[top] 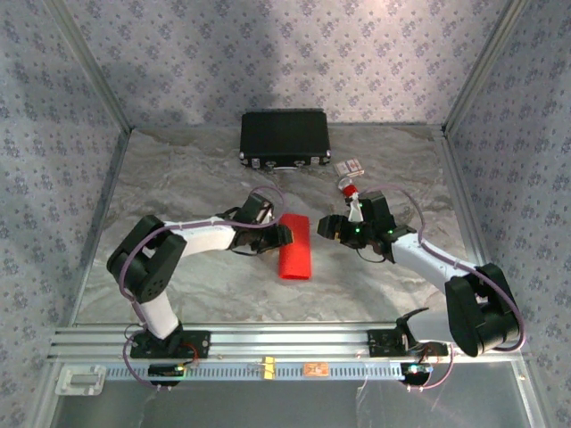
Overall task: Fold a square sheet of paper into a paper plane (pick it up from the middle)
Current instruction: First fold the square sheet of paper in half at the center of the table, then hold the square sheet of paper at the center of the table.
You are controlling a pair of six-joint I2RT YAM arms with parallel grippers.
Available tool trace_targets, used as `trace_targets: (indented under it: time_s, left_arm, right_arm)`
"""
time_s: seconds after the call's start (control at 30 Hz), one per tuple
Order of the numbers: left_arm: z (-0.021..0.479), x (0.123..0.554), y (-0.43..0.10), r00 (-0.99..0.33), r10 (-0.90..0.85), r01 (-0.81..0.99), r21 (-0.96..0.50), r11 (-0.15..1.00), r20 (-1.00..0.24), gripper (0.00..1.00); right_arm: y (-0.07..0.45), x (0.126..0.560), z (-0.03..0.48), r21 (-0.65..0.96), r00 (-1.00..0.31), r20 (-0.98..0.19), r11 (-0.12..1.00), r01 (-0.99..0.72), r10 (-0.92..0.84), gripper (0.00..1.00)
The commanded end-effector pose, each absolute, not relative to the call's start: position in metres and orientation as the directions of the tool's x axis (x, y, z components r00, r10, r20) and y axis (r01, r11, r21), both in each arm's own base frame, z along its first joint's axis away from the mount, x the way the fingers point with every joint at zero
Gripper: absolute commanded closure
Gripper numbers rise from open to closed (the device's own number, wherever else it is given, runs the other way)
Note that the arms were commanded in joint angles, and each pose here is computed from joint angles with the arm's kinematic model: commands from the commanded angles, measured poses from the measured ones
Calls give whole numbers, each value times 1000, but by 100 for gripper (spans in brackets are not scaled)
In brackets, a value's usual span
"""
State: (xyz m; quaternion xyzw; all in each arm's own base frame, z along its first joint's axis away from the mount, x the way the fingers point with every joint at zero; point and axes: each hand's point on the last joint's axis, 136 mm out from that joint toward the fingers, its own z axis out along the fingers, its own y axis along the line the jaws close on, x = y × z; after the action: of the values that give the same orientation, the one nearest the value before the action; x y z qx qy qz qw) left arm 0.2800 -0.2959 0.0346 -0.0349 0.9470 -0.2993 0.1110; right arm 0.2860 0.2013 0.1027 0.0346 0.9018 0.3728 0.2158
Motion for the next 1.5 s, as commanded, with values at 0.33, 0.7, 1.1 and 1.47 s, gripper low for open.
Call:
trace_targets:
  time_s: [0.33,0.7,1.1,1.47]
  left_arm:
    - [15,270,-283,-986,-63,25,-511,859,-154,49]
    - [-2,264,-277,-993,-7,45,-444,895,-114,52]
    - [-14,268,-273,-996,52,74,-333,940,-76,50]
    - [-14,273,-272,-995,56,79,-292,953,-87,48]
  right_arm:
    - [214,285,100,682,-914,-356,723,-113,193,33]
    - [214,284,95,673,-918,-348,733,-104,189,33]
    - [213,284,89,664,-923,-336,742,-93,186,33]
    - [211,285,89,662,-924,-333,744,-87,188,33]
